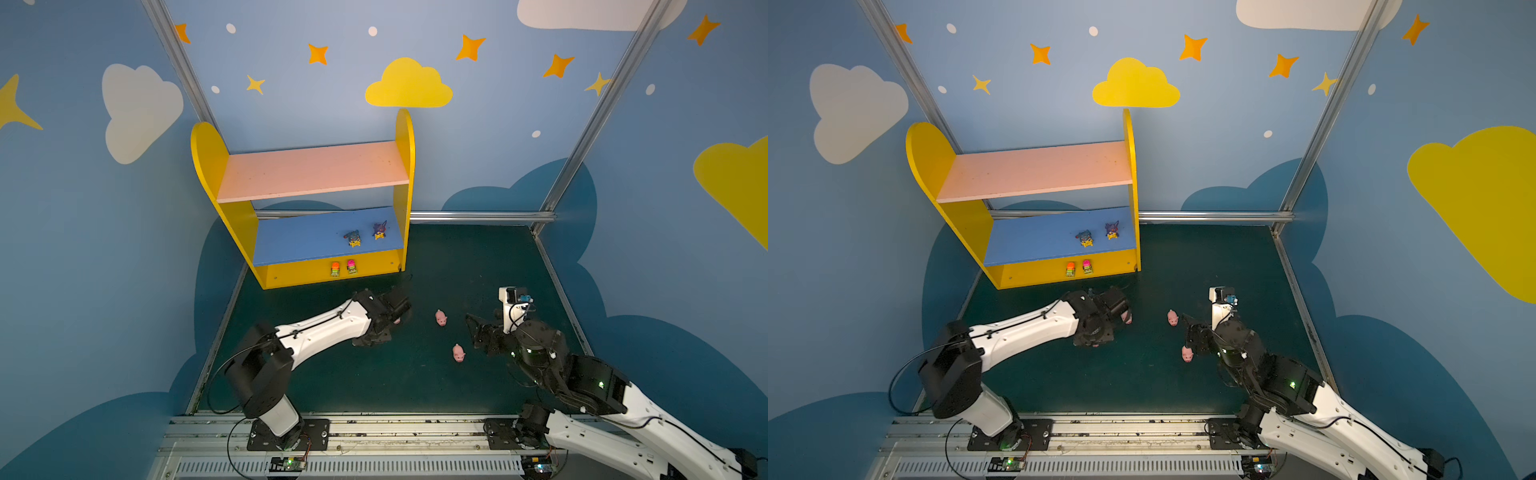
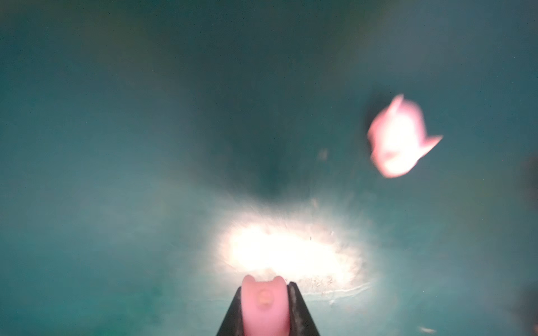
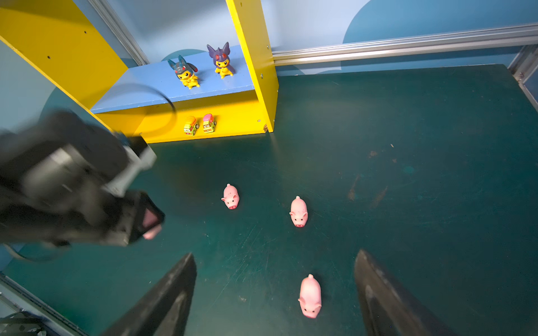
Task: Organize plastic toys on shelves
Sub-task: Pick up the plastic toy from the bottom-center of the table.
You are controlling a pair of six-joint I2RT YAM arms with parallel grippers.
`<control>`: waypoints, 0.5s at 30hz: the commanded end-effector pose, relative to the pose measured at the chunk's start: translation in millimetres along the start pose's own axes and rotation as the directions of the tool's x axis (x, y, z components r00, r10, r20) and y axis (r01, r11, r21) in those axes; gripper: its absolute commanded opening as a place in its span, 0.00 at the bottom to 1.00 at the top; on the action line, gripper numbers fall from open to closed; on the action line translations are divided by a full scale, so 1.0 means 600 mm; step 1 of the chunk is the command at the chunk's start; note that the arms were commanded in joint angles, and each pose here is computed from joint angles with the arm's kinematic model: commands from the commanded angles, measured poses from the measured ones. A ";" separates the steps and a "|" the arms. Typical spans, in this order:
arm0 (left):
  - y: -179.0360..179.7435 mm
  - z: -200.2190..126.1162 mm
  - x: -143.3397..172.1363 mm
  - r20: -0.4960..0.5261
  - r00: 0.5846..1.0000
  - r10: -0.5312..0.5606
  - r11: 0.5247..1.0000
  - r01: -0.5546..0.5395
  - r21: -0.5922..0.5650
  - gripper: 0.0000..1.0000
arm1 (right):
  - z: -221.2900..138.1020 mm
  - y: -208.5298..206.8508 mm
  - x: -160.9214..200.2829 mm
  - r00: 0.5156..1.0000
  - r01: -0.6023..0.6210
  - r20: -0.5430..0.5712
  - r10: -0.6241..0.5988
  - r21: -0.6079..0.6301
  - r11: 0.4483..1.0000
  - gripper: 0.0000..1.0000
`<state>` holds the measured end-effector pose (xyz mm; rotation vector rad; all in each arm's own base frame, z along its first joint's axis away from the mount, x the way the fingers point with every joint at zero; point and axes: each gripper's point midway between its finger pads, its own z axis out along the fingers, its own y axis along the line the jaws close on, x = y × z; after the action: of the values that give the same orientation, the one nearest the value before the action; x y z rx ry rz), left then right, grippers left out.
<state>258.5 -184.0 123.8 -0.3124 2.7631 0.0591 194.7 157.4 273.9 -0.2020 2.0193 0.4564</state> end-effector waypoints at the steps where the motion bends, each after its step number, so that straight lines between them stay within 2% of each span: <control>1: 0.056 -0.058 -0.051 0.080 0.997 0.023 0.998 -0.018 -0.059 0.22 | -0.008 0.021 -0.039 0.998 -0.013 0.057 0.016 -0.045 0.999 0.84; 6: 0.086 -0.160 -0.153 0.289 0.956 -0.040 0.999 0.037 0.013 0.24 | 0.000 0.038 -0.055 0.998 0.003 0.061 0.000 -0.061 0.998 0.84; 12: 0.135 -0.284 -0.257 0.437 0.895 -0.089 0.996 0.080 0.040 0.24 | 0.014 0.056 -0.064 0.999 0.018 0.052 -0.014 -0.077 0.997 0.84; 15: 0.161 -0.345 -0.304 0.511 0.852 -0.113 0.993 0.104 0.046 0.24 | 0.021 0.063 -0.065 0.999 0.020 0.049 -0.016 -0.083 0.996 0.84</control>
<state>333.2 -90.4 362.8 -0.4362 2.2223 -0.0418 209.0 189.7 294.7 -0.2592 1.9937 0.4905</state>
